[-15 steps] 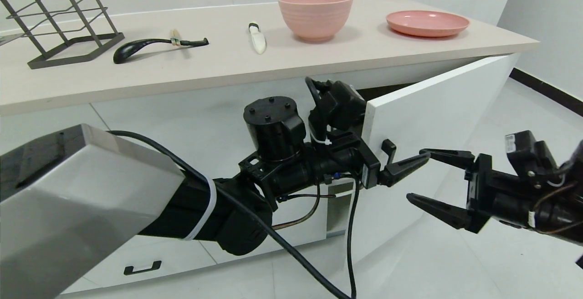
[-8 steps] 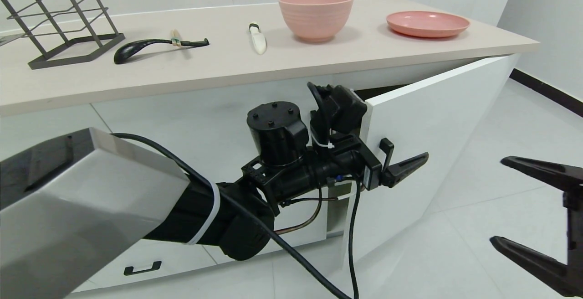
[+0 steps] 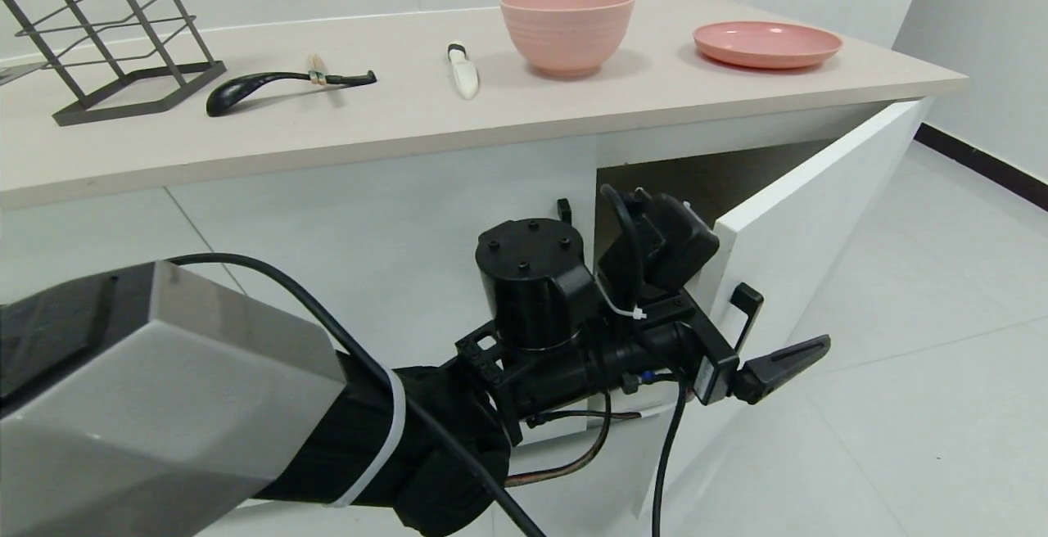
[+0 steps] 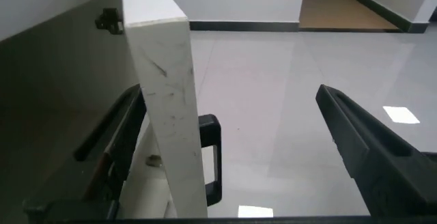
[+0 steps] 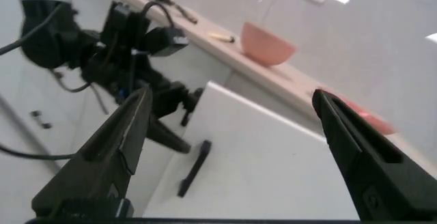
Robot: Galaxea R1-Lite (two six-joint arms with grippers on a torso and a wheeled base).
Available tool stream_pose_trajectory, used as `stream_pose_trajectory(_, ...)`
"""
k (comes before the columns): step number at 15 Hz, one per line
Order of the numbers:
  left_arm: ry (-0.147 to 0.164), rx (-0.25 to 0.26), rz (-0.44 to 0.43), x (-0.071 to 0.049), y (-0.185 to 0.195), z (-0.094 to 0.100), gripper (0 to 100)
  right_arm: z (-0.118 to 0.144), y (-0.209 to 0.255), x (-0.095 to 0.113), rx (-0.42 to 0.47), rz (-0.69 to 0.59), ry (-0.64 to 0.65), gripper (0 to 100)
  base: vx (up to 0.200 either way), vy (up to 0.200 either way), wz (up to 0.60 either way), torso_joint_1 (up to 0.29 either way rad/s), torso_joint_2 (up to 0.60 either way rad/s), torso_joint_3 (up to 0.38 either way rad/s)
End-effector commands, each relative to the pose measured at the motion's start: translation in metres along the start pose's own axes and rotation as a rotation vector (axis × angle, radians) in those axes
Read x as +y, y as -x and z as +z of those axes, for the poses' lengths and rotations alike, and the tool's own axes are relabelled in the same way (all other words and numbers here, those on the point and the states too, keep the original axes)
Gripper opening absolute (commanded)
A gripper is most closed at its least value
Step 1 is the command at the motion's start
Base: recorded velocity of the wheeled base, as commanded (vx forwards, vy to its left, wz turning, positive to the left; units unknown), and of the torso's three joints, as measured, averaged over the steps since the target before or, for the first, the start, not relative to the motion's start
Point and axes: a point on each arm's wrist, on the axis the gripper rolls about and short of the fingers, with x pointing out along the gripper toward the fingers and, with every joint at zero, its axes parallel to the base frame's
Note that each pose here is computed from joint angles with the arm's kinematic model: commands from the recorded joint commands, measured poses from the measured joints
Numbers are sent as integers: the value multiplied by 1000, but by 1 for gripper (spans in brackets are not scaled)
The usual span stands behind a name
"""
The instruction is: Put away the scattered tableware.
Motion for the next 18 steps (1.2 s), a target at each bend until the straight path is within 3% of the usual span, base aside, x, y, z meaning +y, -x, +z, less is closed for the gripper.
stream_pose_trajectory(1,15,-2,-19,-13,-3,1,100,10,6,1,-19,-34,50,100,0,0,0,0,0,0)
stream_pose_trajectory(6,45,-15,-79,-37,-14,-2,100,36,2,-10,-104,-83,144,100,0,0,0,0,0,0)
stream_pose_trajectory(14,63,-11,-135,-59,-33,-15,100,42,3,-11,-120,-92,180,100,0,0,0,0,0,0)
stream_pose_trajectory(18,75,-15,-188,-81,-48,-25,100,39,1,-12,-108,-91,172,100,0,0,0,0,0,0)
